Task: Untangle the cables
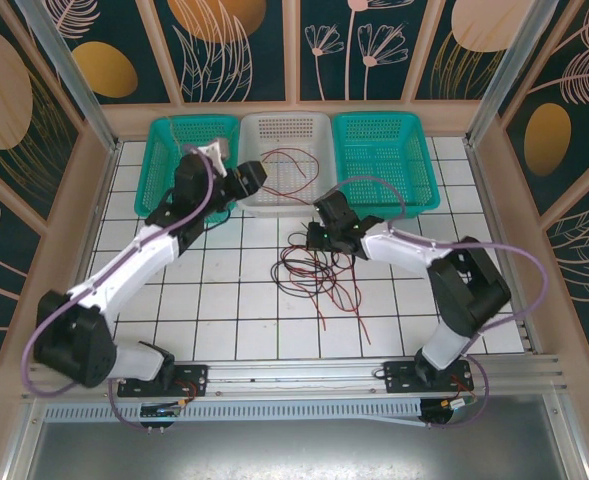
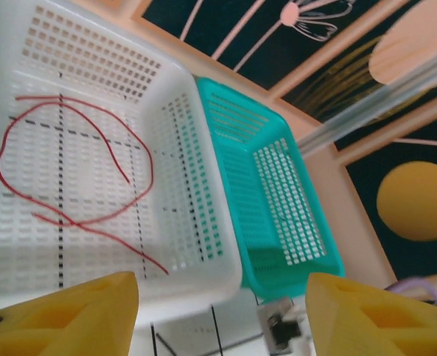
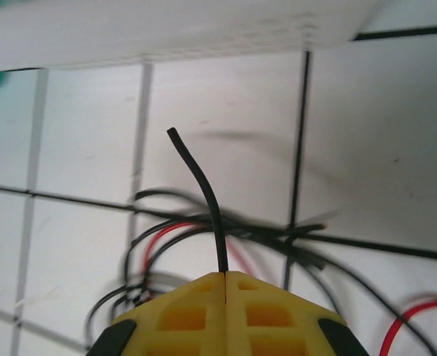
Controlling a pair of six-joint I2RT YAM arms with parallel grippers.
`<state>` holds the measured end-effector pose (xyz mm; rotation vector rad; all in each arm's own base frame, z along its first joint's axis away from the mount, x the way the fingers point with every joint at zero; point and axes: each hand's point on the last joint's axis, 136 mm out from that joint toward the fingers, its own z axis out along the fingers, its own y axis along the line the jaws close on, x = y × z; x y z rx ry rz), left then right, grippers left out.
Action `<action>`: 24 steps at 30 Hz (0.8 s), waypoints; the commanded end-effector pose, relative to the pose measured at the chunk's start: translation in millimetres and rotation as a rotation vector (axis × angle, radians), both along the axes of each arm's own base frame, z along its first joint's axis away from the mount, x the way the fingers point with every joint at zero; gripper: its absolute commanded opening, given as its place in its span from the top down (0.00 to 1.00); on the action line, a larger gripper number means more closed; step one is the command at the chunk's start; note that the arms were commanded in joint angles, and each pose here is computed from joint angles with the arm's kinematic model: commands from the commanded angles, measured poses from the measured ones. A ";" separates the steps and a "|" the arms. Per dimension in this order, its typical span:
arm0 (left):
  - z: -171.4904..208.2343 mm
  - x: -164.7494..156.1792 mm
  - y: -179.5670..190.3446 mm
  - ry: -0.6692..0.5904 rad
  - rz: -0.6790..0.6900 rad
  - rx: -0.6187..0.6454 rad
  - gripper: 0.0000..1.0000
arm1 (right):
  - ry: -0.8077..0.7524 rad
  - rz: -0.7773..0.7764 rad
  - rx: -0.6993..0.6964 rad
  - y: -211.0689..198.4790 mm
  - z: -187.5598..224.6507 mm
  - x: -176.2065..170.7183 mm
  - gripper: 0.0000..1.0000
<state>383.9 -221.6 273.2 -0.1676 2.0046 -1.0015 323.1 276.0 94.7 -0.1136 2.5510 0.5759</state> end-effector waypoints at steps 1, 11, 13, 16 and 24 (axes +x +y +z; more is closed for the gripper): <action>-18.9 -35.2 -16.6 0.011 -0.112 -0.046 0.40 | -0.109 -0.013 0.012 -3.5 44.5 -14.3 1.00; 16.6 -94.5 -54.6 -0.195 -0.337 -0.235 0.33 | -0.364 -0.070 0.309 -9.8 175.2 -47.8 1.00; 22.0 -97.3 -63.8 -0.225 -0.381 -0.252 0.32 | -0.411 -0.066 0.364 -11.1 200.7 -50.8 1.00; 22.8 -99.9 -81.5 -0.246 -0.451 -0.250 0.31 | -0.475 -0.075 0.424 -17.0 233.1 -54.3 1.00; 37.5 -127.4 -120.3 -0.320 -0.606 -0.229 0.29 | -0.594 -0.055 0.539 -26.4 302.2 -65.8 1.00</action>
